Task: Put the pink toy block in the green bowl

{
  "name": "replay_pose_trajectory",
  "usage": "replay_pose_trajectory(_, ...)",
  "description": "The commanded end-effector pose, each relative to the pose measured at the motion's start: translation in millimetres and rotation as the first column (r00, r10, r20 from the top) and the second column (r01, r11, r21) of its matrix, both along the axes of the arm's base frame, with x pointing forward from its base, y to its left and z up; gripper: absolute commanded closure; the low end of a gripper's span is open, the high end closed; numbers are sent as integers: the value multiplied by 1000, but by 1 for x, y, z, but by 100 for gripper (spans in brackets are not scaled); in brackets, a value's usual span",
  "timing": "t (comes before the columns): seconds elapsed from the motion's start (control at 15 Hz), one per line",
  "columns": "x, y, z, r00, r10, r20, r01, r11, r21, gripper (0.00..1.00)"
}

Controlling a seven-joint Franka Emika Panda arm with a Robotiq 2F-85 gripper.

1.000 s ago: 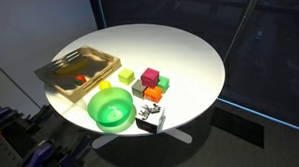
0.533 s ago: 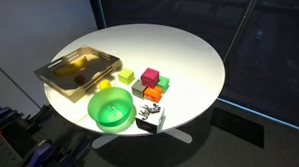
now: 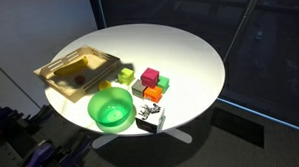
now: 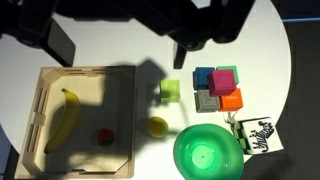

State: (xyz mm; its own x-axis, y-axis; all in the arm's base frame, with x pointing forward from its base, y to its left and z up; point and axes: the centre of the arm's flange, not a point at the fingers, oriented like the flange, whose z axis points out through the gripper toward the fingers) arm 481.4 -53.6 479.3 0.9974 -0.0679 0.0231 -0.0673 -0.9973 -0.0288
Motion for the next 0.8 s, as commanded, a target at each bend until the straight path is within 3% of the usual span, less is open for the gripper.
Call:
replay_pose_trajectory(0.0,5,-11,-10,1000,-16,20,17,1000,-16,0)
replay_pose_trajectory(0.73,9,-12,-19,1000,-26,7,26,1000,-12,0)
